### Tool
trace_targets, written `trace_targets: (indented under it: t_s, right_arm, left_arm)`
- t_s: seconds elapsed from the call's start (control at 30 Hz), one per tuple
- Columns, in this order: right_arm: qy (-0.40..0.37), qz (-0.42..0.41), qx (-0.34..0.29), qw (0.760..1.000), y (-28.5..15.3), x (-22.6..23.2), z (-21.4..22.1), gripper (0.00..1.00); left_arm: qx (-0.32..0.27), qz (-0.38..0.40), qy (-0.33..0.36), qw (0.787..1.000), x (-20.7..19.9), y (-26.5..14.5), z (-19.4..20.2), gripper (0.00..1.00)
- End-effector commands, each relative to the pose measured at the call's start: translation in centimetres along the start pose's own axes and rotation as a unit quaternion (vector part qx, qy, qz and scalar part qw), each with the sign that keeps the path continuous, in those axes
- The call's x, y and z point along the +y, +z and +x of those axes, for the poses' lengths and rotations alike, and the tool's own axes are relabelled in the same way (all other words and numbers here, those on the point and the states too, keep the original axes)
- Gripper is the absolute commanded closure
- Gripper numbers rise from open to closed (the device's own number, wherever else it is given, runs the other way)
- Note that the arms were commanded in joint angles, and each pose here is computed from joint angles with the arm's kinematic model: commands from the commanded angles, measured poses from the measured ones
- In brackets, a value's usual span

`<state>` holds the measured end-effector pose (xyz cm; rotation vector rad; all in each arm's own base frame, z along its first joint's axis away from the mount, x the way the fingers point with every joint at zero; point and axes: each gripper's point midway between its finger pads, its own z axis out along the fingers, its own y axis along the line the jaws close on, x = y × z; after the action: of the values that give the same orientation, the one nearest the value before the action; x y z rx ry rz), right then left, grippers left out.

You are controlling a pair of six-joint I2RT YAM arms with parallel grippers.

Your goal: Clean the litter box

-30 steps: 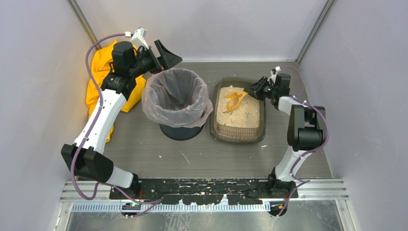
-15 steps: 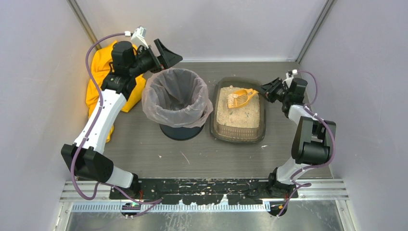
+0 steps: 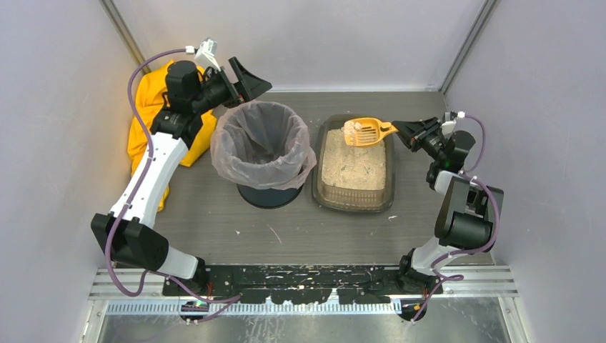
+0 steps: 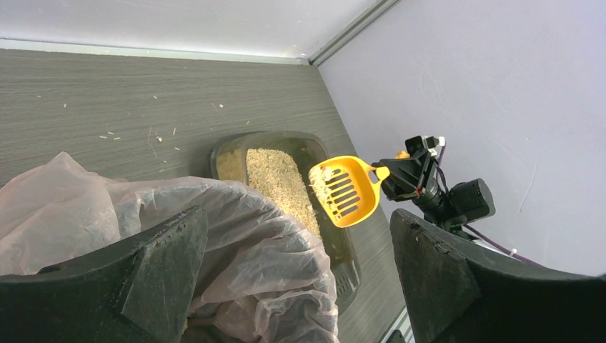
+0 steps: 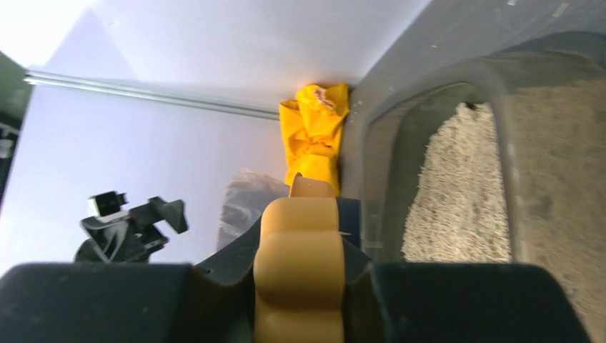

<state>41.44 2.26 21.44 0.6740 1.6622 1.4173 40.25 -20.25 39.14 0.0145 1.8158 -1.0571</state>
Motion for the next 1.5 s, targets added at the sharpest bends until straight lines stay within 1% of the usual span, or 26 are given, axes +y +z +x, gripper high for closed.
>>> trace_targets:
  t_s: [0.0, 0.1, 0.3, 0.4, 0.5, 0.63, 0.67, 0.73, 0.87, 0.97, 1.0, 1.13, 1.27, 1.37, 1.4, 1.47]
  right_arm:
    - [-0.04, -0.121, -0.004, 0.992, -1.5, 7.1, -0.3, 0.99]
    - [-0.024, -0.162, -0.005, 0.986, -2.2, 8.5, -0.7, 0.99]
    - [-0.03, -0.17, -0.004, 0.985, -2.6, 9.4, -0.8, 0.99]
    - [-0.023, -0.171, -0.015, 0.985, -2.5, 9.4, -1.2, 0.99]
    - [-0.015, -0.174, 0.0, 0.985, -1.4, 9.4, -0.3, 0.99]
    - [-0.009, -0.157, -0.036, 0.987, -2.6, 7.8, -2.1, 0.99]
    - [0.003, -0.152, -0.032, 0.988, -2.3, 7.1, -1.8, 0.99]
    - [0.01, -0.152, -0.002, 0.988, -1.1, 6.8, -0.1, 0.99]
    - [-0.001, -0.151, -0.019, 0.988, -1.7, 6.9, -1.0, 0.99]
    - [0.0, -0.156, 0.021, 0.988, -1.0, 7.3, 0.0, 0.99]
    - [-0.006, -0.157, 0.023, 0.987, -1.1, 7.6, 0.1, 0.99]
    - [0.001, -0.143, -0.038, 0.989, -3.2, 6.5, -2.3, 0.99]
    - [0.0, -0.155, 0.011, 0.988, -1.2, 7.3, -0.3, 0.99]
    - [-0.006, -0.154, -0.004, 0.988, -1.8, 7.5, -0.6, 0.99]
    - [-0.008, -0.149, -0.001, 0.989, -1.7, 7.3, -0.5, 0.99]
    - [-0.008, -0.142, 0.023, 0.99, -0.7, 7.0, 0.7, 0.99]
  left_arm:
    - [-0.026, 0.031, 0.019, 0.999, -1.7, -0.2, -1.9, 0.03]
    - [-0.026, 0.032, 0.018, 0.999, -1.7, -0.2, -1.9, 0.02]
    - [-0.025, 0.034, 0.015, 0.999, -1.7, 0.0, -1.8, 0.03]
    - [-0.025, 0.038, 0.012, 0.999, -1.8, 0.1, -1.8, 0.03]
    - [-0.023, 0.05, -0.002, 0.998, -2.0, 0.5, -1.6, 0.03]
    - [-0.028, 0.057, -0.007, 0.998, -2.3, 0.6, -1.9, 0.03]
    - [-0.031, 0.053, -0.004, 0.998, -2.3, 0.4, -2.0, 0.03]
    - [-0.033, 0.046, 0.002, 0.998, -2.1, 0.4, -2.2, 0.03]
    - [-0.034, 0.049, 0.0, 0.998, -2.3, 0.4, -2.3, 0.03]
    - [-0.03, 0.046, -0.001, 0.998, -2.1, 0.5, -2.0, 0.03]
    - [-0.031, 0.046, 0.0, 0.998, -2.1, 0.5, -2.1, 0.03]
    - [-0.036, 0.04, 0.008, 0.999, -2.2, 0.0, -2.4, 0.03]
    - [-0.035, 0.035, 0.009, 0.999, -2.0, 0.1, -2.4, 0.03]
    - [-0.037, 0.039, 0.005, 0.999, -2.2, 0.3, -2.5, 0.03]
    - [-0.037, 0.039, 0.005, 0.999, -2.2, 0.3, -2.6, 0.03]
    - [-0.037, 0.039, 0.005, 0.999, -2.1, 0.4, -2.6, 0.03]
